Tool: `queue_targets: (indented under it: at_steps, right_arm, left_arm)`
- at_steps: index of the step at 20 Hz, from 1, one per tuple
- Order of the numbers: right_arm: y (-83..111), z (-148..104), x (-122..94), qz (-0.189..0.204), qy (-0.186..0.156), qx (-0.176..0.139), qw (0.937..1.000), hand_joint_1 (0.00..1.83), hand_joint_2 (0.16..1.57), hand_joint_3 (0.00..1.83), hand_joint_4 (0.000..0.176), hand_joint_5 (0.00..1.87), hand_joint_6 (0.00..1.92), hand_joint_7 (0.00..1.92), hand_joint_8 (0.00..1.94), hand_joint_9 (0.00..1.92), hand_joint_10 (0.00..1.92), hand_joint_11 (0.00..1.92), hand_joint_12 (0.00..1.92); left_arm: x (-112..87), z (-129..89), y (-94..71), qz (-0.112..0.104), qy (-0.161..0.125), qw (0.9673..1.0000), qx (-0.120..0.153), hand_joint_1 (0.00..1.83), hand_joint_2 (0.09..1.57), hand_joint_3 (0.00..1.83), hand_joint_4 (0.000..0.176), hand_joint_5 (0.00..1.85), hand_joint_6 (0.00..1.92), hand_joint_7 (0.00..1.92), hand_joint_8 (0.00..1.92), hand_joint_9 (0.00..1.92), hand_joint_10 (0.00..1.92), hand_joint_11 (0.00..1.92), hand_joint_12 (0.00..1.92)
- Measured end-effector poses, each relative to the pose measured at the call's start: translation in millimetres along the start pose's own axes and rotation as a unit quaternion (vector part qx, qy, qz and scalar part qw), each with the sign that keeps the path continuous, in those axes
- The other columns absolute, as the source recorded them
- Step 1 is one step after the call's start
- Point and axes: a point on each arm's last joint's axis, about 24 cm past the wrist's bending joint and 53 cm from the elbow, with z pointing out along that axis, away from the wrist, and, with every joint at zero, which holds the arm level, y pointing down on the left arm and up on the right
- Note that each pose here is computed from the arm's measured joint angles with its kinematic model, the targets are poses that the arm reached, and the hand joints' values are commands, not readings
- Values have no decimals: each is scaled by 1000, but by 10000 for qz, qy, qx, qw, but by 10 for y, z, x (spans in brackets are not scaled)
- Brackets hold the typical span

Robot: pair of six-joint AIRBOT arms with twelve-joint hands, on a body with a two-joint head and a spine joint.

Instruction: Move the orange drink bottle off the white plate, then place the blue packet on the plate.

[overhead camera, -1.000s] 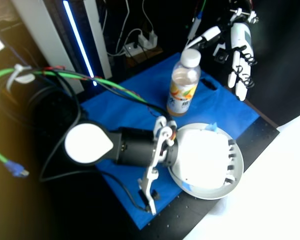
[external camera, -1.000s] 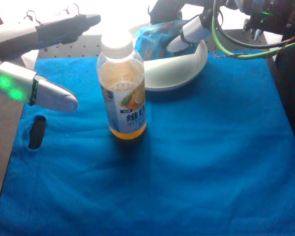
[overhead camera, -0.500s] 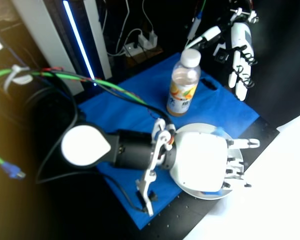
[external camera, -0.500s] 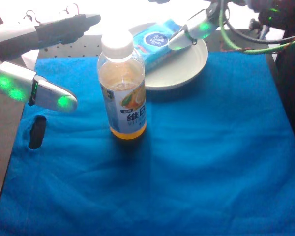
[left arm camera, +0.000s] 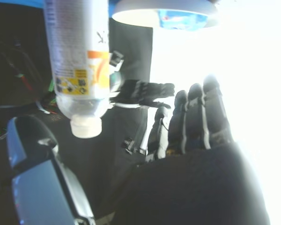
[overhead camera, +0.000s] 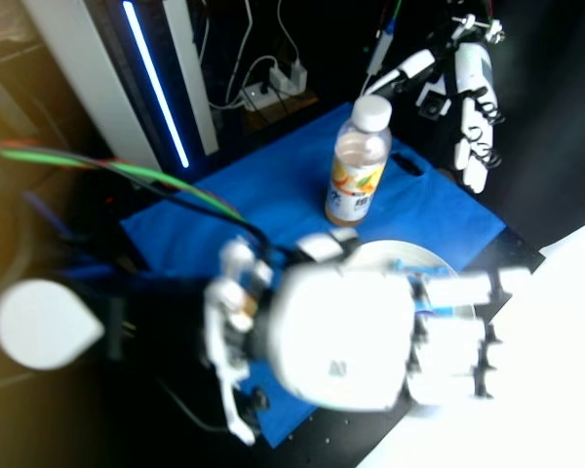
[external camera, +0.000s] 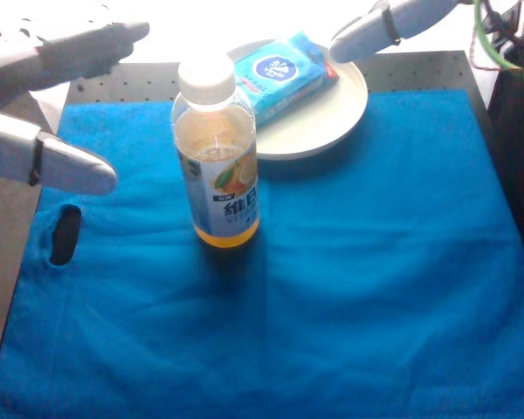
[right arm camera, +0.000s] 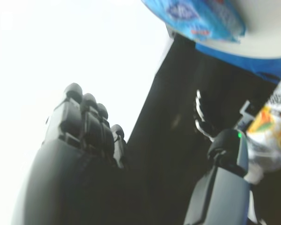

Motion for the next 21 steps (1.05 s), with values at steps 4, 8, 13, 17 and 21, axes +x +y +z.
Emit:
queue_targets:
  at_steps: [4, 8, 13, 17, 21]
  right_arm:
    - [292, -176, -133, 133, -122, -488, 9986, 636, 594, 0, 176, 0, 0, 38, 8, 13, 0, 20, 163]
    - [695, -338, 1, -166, -98, -1007, 9947, 846, 615, 2, 176, 0, 0, 5, 0, 11, 4, 24, 170]
    - [883, -515, -222, -147, -474, -1274, 9906, 859, 626, 0, 176, 0, 0, 0, 0, 0, 0, 22, 79]
    - [1080, -536, -56, -153, -340, -1611, 9862, 826, 564, 0, 176, 0, 0, 0, 0, 0, 0, 2, 24]
    - [1238, -668, 96, -257, -238, -1879, 9816, 723, 696, 0, 176, 0, 0, 0, 0, 0, 0, 63, 27]
  left_arm:
    - [-307, -175, -133, 160, -492, 9986, 125, 667, 674, 2, 128, 0, 0, 92, 8, 116, 15, 155, 85]
    - [-433, -248, -428, 295, -892, 9937, 619, 659, 693, 9, 128, 0, 0, 49, 2, 106, 7, 138, 84]
    - [-574, -311, -685, 326, -1310, 9846, 1112, 586, 721, 15, 94, 0, 0, 3, 0, 66, 0, 96, 80]
    - [-581, -279, -857, 275, -1459, 9782, 1454, 609, 728, 10, 68, 0, 0, 0, 0, 25, 0, 90, 87]
    - [-544, -257, -931, 402, -1574, 9743, 1559, 555, 853, 11, 35, 0, 0, 0, 0, 7, 3, 10, 30]
